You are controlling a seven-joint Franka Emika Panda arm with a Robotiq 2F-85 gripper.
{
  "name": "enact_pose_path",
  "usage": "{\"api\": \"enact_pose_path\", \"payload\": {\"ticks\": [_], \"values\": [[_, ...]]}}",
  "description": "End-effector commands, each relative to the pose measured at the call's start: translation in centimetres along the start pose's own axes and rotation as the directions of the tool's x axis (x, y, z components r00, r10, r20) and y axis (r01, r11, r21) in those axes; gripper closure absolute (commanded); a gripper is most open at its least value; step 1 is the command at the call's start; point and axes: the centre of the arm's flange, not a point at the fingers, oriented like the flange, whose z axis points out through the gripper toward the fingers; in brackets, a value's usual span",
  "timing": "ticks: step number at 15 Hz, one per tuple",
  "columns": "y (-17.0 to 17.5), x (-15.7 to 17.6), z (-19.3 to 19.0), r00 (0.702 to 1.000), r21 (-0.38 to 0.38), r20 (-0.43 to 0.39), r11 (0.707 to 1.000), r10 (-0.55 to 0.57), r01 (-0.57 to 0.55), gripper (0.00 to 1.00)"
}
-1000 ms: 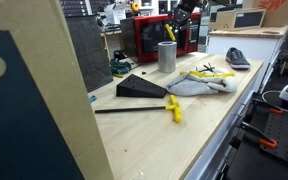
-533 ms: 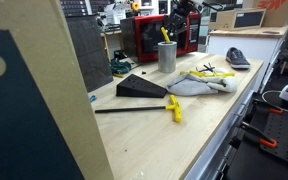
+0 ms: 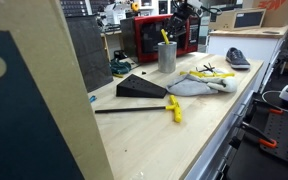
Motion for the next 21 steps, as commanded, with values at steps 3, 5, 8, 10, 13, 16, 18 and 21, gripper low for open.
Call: {"api": "enact_pose_path", "payload": {"ticks": [3, 5, 8, 10, 13, 16, 18, 21], "values": [[0.9, 2.2, 0.4, 0.997, 0.046, 0.074, 0.999, 0.009, -0.012, 0.99], [1.6, 2.9, 0.5, 0.996, 0.051, 0.086, 0.998, 0.02, -0.024, 0.99], [2.5, 3.8, -0.2, 0.996, 0.049, 0.079, 0.997, 0.05, -0.054, 0.99], [3.0, 4.4, -0.8, 0.996, 0.049, 0.067, 0.996, 0.066, -0.069, 0.99], [3.5, 4.7, -1.9, 0.995, 0.05, 0.05, 0.995, 0.086, -0.089, 0.99], [3.6, 4.6, -2.3, 0.994, 0.036, 0.029, 0.994, 0.105, -0.106, 0.7], [3.6, 4.4, -2.7, 0.992, 0.021, 0.003, 0.992, 0.126, -0.126, 0.62], [3.6, 3.8, -4.2, 0.986, 0.018, -0.049, 0.987, 0.159, -0.158, 0.42]]}}
